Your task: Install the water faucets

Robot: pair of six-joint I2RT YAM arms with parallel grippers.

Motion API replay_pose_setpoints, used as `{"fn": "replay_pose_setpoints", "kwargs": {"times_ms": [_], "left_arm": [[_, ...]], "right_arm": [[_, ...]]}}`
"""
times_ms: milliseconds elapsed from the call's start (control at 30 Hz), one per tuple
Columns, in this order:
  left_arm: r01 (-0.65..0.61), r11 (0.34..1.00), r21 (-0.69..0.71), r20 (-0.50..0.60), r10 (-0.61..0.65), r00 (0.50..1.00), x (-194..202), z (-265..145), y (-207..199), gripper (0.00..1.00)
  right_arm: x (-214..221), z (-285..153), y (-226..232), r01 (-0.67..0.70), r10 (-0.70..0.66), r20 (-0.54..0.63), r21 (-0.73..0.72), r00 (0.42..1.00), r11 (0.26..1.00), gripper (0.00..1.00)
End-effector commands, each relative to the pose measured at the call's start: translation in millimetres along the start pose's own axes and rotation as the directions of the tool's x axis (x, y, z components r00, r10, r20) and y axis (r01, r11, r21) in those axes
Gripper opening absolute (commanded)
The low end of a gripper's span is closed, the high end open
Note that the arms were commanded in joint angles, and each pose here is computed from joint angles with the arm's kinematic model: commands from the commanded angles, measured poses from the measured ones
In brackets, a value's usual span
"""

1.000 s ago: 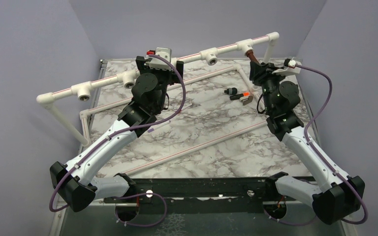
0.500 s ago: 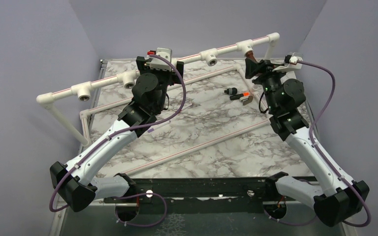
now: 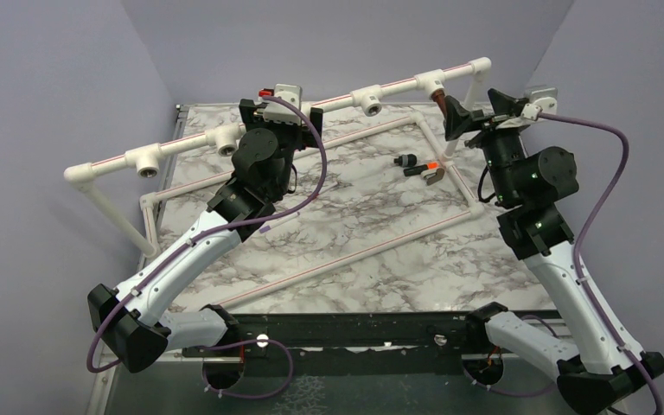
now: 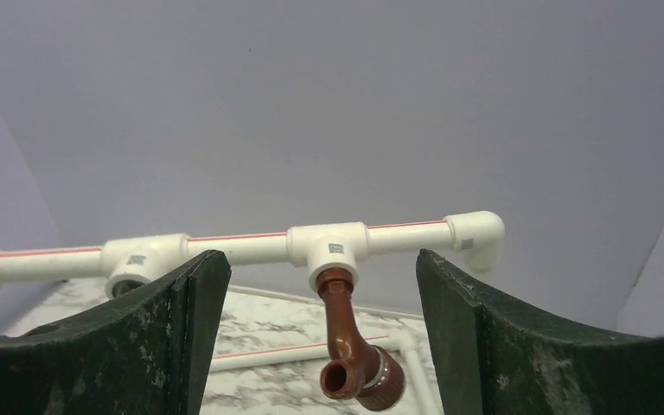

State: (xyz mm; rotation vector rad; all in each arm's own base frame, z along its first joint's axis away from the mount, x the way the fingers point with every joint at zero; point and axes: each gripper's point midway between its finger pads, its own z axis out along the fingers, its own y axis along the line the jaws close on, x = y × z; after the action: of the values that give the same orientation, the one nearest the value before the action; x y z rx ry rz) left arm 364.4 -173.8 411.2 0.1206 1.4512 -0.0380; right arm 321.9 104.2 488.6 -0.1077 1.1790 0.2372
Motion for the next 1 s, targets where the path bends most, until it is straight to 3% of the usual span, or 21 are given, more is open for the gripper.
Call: {"fn": "replay_pose_setpoints", "kwargs": {"times_ms": [0,267,600,967], "left_arm": [[-0.123,0.992,-0.034,-0.170,0.116,0.979,56.9,-1.9,10.3,0.99],[-0.124,0.992,-0.027,-0.176,0.117,0.977,59.8,-1.0,8.2,0.99],[-0.123,0.992,-0.030,-0.174,0.116,0.978,58.9,-0.9,9.0,0.99],[-0.127,0.991,-0.028,-0.180,0.120,0.976,62.0,-0.3,8.1,0.99]], "right_arm": [[16.2,-7.4,-1.7,0.237,-0.241,-0.069,-0.067,0.968,0.969,0.84],[60.6,-3.3,-20.2,0.349,-0.347,-0.220,-0.032,0.912,0.937,0.84],[96.3,11.8,-14.9,0.345,-0.348,-0.266,-0.059,0.899,0.937,0.82],[119.8,16.4,-29.0,0.416,-0.399,-0.328,-0.020,0.856,0.909,0.63]]}}
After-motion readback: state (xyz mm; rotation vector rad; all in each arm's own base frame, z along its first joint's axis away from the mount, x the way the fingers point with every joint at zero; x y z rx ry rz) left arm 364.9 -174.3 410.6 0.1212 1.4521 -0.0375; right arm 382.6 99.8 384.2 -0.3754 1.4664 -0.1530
